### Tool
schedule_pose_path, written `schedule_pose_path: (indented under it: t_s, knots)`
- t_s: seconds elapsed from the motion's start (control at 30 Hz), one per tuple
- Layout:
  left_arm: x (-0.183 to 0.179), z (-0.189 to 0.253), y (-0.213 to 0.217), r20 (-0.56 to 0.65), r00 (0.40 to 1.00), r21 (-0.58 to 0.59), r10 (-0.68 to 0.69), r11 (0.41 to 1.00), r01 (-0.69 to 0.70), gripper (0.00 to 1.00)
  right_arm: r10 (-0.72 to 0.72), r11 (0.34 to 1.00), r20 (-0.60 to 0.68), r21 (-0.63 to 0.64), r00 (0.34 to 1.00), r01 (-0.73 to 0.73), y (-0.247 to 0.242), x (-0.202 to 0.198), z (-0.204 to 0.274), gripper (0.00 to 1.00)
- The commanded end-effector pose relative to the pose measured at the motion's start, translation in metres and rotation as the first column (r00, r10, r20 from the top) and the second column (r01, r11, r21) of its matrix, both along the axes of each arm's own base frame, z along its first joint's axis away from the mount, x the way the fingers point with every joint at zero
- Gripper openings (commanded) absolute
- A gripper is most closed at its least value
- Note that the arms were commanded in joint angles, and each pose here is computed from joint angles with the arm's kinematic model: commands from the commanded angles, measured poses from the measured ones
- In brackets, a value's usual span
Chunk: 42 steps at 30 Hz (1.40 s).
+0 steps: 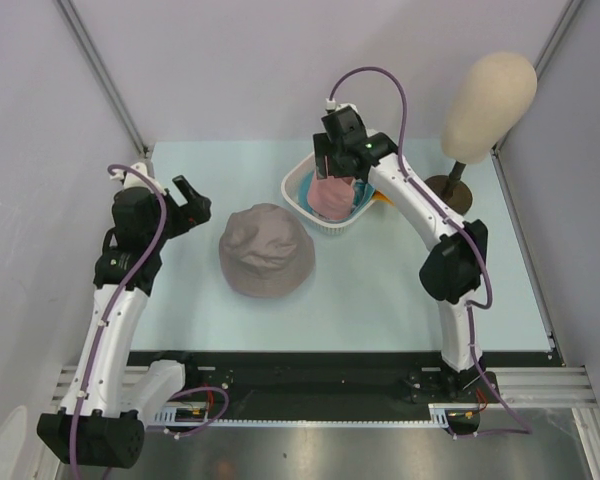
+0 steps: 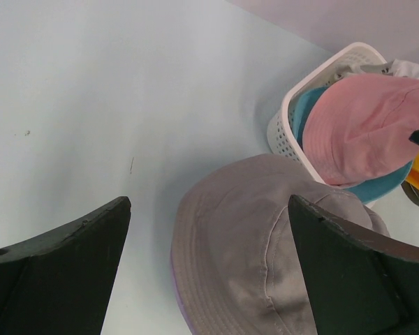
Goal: Stack the hats
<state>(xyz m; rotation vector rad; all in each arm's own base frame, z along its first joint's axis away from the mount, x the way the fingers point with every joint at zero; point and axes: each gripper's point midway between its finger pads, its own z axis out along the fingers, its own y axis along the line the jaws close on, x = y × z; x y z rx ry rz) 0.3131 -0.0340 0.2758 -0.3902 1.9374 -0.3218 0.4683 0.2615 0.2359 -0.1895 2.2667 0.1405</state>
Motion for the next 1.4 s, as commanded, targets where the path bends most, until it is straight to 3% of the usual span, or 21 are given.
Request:
schedule_pose_path:
  t_s: [0.0,0.2,0.3,0.33,0.4,0.53,0.63,0.8,0.9,1.13,1.3,1.37]
  knots:
    - [0.001,0.027,0.001,0.051,0.998,0.049,-0.024,0.999,0.021,1.0,-0.139,0.99,0.021,-0.032,0.99,0.139,-0.016,0.012,0.001,0.73]
    - [0.01,0.034,-0.012,0.055,0.996,0.008,-0.072,0.997,0.071,1.0,-0.089,0.996,-0.015,0.03,0.996,0.089,-0.002,0.022,-0.023,0.64]
    - [0.013,0.04,-0.02,0.061,0.993,0.009,-0.098,0.995,0.098,0.99,-0.045,0.994,0.002,0.096,0.999,0.044,0.01,0.03,-0.022,0.5]
    - [0.013,0.044,-0.023,0.07,0.992,0.013,-0.109,0.994,0.108,0.98,-0.021,0.994,0.008,0.108,1.0,0.02,0.011,0.031,-0.019,0.3]
    - [0.015,0.045,-0.026,0.066,0.99,0.02,-0.122,0.992,0.121,0.98,-0.02,0.994,0.019,0.112,1.0,0.018,0.011,0.032,-0.014,0.0]
    - [0.017,0.063,-0.033,0.104,0.983,0.017,-0.148,0.989,0.147,0.97,0.0,0.996,0.079,0.085,0.997,-0.006,-0.003,0.028,0.016,0.0]
    - [0.02,0.078,-0.042,0.138,0.974,0.0,-0.181,0.983,0.183,0.97,0.021,0.994,0.171,0.105,0.985,-0.039,-0.015,0.016,0.066,0.0]
    - [0.023,0.097,-0.065,0.193,0.946,-0.051,-0.259,0.961,0.273,0.96,0.06,0.977,0.355,0.172,0.933,-0.128,-0.037,-0.021,0.159,0.0]
    - [0.021,0.108,-0.089,0.232,0.918,-0.079,-0.321,0.935,0.347,0.96,0.093,0.959,0.406,0.208,0.909,-0.191,-0.043,-0.045,0.186,0.0]
    - [0.002,0.137,-0.165,0.351,0.807,-0.252,-0.474,0.783,0.569,0.95,0.183,0.877,0.493,0.309,0.851,-0.368,-0.039,-0.101,0.232,0.0]
    - [-0.018,0.159,-0.204,0.459,0.716,-0.333,-0.527,0.644,0.688,0.96,0.257,0.791,0.538,0.36,0.802,-0.495,-0.032,-0.142,0.25,0.0]
    - [-0.021,0.152,-0.214,0.447,0.708,-0.383,-0.546,0.599,0.703,0.96,0.297,0.738,0.568,0.373,0.768,-0.562,-0.028,-0.163,0.262,0.0]
